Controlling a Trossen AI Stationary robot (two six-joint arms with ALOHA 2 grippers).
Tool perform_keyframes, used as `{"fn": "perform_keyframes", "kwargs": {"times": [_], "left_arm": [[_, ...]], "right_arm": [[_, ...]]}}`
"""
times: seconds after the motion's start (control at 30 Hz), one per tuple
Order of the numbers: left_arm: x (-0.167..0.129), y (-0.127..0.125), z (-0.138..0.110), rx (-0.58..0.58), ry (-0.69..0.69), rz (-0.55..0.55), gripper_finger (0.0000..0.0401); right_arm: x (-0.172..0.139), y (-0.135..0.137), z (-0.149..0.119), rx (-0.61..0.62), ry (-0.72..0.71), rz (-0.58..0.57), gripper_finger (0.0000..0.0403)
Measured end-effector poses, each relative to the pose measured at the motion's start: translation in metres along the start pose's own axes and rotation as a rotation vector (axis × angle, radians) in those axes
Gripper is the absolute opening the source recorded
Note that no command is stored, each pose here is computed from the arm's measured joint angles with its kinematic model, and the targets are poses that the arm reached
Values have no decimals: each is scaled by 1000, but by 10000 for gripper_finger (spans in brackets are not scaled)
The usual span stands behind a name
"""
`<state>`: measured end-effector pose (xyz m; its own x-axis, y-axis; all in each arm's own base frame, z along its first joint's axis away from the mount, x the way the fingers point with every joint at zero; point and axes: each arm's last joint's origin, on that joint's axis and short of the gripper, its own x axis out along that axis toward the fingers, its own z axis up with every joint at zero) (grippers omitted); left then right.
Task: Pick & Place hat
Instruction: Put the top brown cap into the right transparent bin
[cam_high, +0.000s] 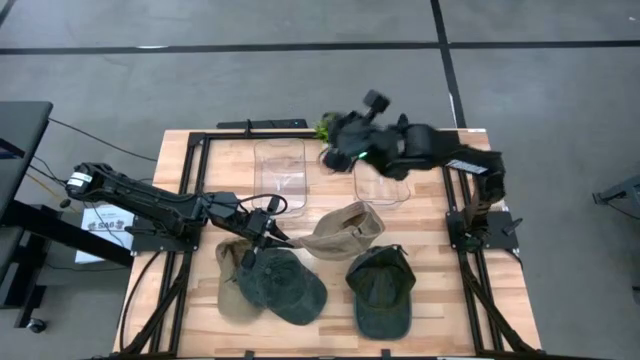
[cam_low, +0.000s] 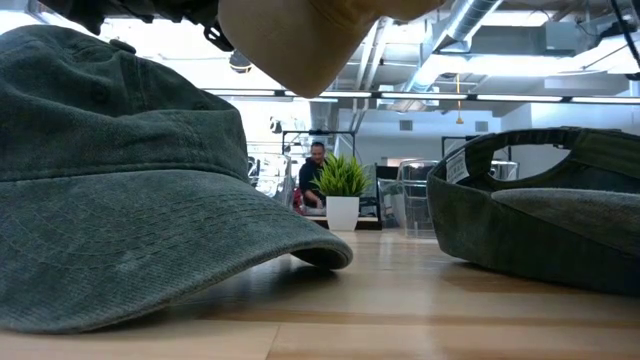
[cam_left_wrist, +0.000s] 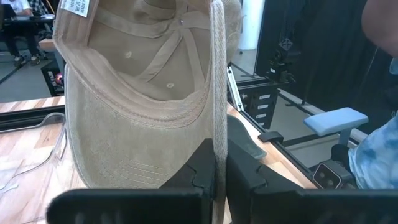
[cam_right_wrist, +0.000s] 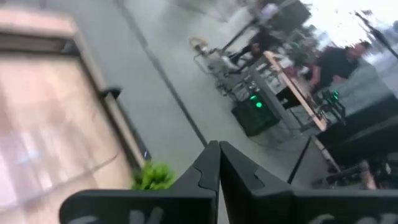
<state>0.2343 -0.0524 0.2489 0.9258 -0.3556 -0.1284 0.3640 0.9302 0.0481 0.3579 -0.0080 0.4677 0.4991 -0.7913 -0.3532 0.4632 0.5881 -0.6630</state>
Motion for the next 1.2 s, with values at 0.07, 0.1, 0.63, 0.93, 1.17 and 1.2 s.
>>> {"fn": "perform_keyframes", "kwargs": {"times": [0.07,0.1,0.63,0.93,1.17,1.2], "left_arm": [[0,0,0,0,0,0,17],[0,0,0,0,2,0,17],[0,0,0,-4,4,-1,17],[0,0,0,-3,4,0,17],[0,0,0,-1,3,-1,17],[0,0,0,-1,4,-1,17]], "right_arm": [[9,19,1,-64,24,18,1],[11,27,1,-97,32,25,0],[-20,76,-13,-409,90,136,0],[-39,84,-15,-468,67,168,0],[-49,82,-12,-434,23,305,0],[-51,81,-11,-426,15,321,0]]}}
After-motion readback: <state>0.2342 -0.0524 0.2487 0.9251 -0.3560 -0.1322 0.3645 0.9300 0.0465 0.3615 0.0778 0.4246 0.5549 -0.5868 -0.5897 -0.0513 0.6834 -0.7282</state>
